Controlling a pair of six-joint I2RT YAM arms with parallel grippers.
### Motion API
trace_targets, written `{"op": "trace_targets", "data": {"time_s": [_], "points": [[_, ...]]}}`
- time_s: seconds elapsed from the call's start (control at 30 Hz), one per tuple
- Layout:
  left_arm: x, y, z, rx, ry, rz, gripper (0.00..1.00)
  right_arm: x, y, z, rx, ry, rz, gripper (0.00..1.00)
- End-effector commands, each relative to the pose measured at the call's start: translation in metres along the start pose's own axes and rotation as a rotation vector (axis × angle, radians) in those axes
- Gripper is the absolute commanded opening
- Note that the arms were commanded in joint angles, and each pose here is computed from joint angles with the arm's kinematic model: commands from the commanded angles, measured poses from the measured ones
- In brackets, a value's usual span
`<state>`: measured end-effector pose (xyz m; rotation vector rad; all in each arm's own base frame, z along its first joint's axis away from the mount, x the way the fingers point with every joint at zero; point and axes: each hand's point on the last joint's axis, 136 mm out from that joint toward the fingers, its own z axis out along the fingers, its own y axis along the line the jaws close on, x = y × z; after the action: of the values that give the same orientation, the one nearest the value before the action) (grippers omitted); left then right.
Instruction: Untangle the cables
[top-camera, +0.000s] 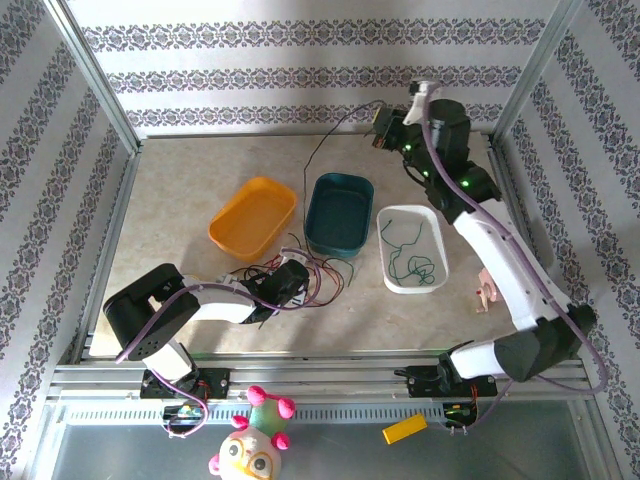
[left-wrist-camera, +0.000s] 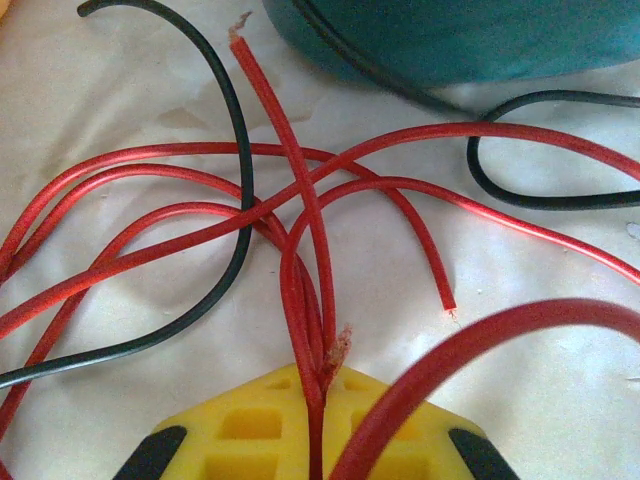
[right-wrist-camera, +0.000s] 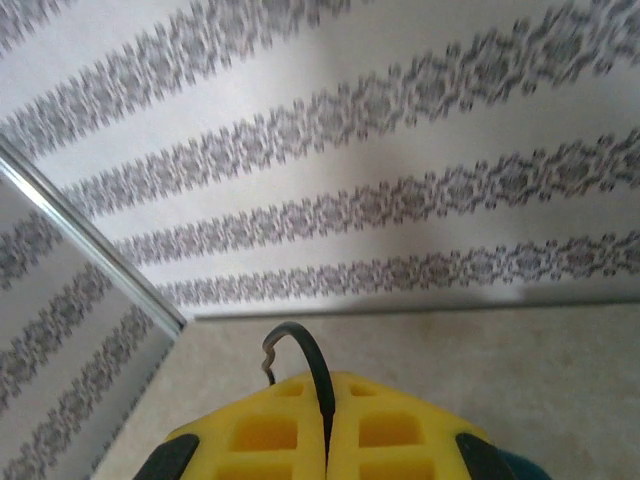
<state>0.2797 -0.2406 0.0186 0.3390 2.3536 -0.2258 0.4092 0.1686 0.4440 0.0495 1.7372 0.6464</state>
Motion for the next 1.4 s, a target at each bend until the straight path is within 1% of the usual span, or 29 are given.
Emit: {"op": "trace_targets", "data": {"time_s": [0.0, 0.1, 0.23, 0.33, 0.47, 0.57, 0.63, 0.73, 0.9, 1.13, 1.27, 1.37], "points": [[0.052, 0.009, -0.001, -0.012, 0.166, 0.069, 0.00, -0.060, 0.018, -0.038, -0.040, -0.189, 0.030, 0.00], [0.052, 0.009, -0.001, -0.011, 0.165, 0.072, 0.00, -0.067, 0.015, -0.042, -0.031, -0.212, 0.032, 0.00], [0.050, 0.009, -0.001, -0.012, 0.165, 0.072, 0.00, -0.061, 0.002, -0.028, 0.004, -0.200, 0.040, 0.00], [0.049, 0.009, -0.001, -0.013, 0.159, 0.064, 0.00, -0.042, -0.015, -0.005, 0.038, -0.145, 0.050, 0.00], [0.049, 0.012, -0.003, -0.023, 0.156, 0.061, 0.00, -0.003, -0.033, 0.021, 0.062, -0.046, 0.065, 0.00], [0.049, 0.012, -0.004, -0.024, 0.154, 0.060, 0.00, 0.022, -0.040, 0.028, 0.069, 0.008, 0.078, 0.00], [0.049, 0.012, -0.004, -0.023, 0.154, 0.061, 0.00, 0.028, -0.040, 0.028, 0.076, 0.014, 0.059, 0.00], [0.049, 0.011, -0.003, -0.020, 0.156, 0.066, 0.00, 0.020, -0.033, 0.022, 0.084, -0.007, 0.015, 0.00], [0.048, 0.010, -0.003, -0.016, 0.156, 0.068, 0.00, -0.016, -0.010, -0.001, 0.085, -0.100, -0.069, 0.00], [0.048, 0.010, -0.003, -0.014, 0.154, 0.065, 0.00, -0.059, 0.033, -0.034, 0.028, -0.224, -0.161, 0.00], [0.049, 0.010, -0.002, -0.016, 0.154, 0.063, 0.00, -0.067, 0.044, -0.036, 0.002, -0.241, -0.168, 0.00], [0.049, 0.011, -0.002, -0.019, 0.154, 0.062, 0.00, -0.055, 0.040, -0.023, 0.013, -0.208, -0.166, 0.00]]}}
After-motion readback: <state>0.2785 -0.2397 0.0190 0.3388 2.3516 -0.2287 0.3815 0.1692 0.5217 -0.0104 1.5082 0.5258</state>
